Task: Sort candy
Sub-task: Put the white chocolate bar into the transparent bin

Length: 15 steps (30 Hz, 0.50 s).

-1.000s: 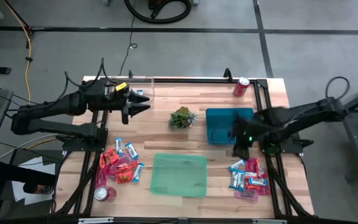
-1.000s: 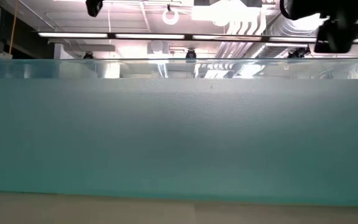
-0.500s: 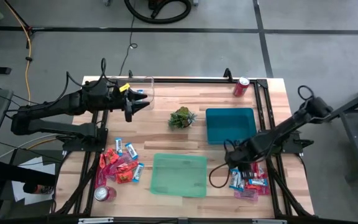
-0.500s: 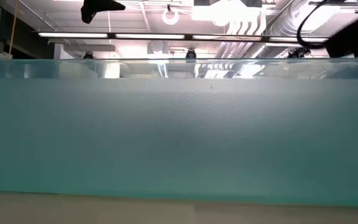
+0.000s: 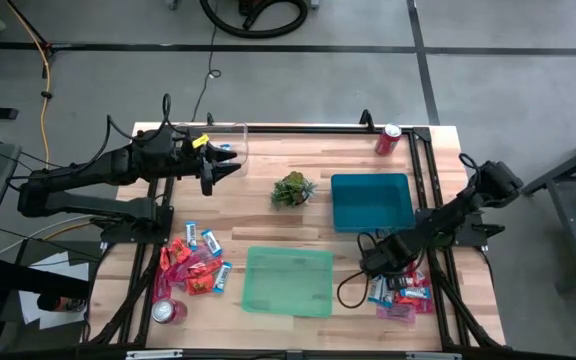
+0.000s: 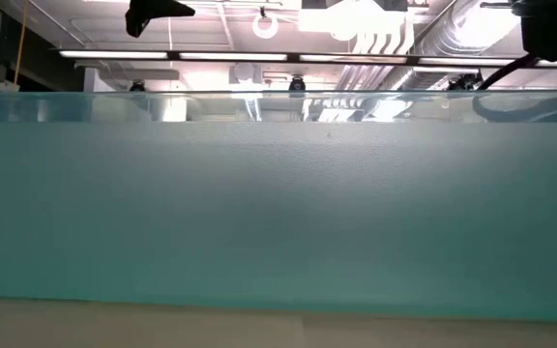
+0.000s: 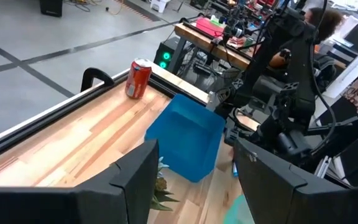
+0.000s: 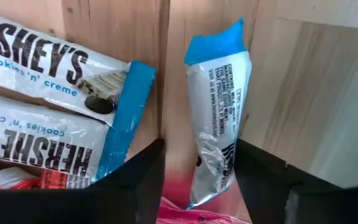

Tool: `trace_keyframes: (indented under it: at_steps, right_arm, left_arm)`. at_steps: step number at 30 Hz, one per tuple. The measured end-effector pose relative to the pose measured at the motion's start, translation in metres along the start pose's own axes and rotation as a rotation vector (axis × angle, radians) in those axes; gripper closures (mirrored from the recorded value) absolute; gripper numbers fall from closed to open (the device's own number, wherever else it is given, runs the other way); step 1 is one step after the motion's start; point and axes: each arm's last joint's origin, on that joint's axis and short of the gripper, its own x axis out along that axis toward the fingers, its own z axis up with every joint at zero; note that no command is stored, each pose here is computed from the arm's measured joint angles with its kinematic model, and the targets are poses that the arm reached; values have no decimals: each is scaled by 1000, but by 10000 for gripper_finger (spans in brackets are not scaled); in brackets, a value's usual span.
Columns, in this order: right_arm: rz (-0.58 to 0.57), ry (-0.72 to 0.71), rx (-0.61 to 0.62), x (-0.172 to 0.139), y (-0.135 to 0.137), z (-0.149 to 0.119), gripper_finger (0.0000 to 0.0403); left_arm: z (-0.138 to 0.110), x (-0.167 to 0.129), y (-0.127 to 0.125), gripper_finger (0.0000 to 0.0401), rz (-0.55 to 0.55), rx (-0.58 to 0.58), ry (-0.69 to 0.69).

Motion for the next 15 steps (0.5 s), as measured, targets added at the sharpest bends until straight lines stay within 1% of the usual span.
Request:
trace_keyframes:
  at_steps: [2, 4, 6, 7, 10, 12, 15]
  right_arm:
    - [-7, 3, 13, -4, 0, 2, 265]
    - [-49, 1, 27, -12, 0, 4, 315]
    - [-58, -14, 37, -30, 0, 8, 373]
    - [-67, -30, 41, -40, -1, 11, 385]
    - [-132, -126, 70, -78, -8, 18, 372]
    - [-192, -272, 113, -108, -15, 27, 371]
    - [-253, -485, 191, -148, -34, 40, 392]
  left_arm:
    - [0, 0, 0, 204, 3, 0, 3]
    - [-1, 0, 1, 204, 6, 1, 10]
    - [-2, 0, 1, 204, 12, 4, 20]
    - [-2, 0, 1, 204, 20, 11, 21]
    - [-2, 2, 2, 204, 59, 45, 10]
    - [-2, 6, 3, 204, 80, 65, 5]
    - [-3, 19, 2, 204, 81, 126, 9]
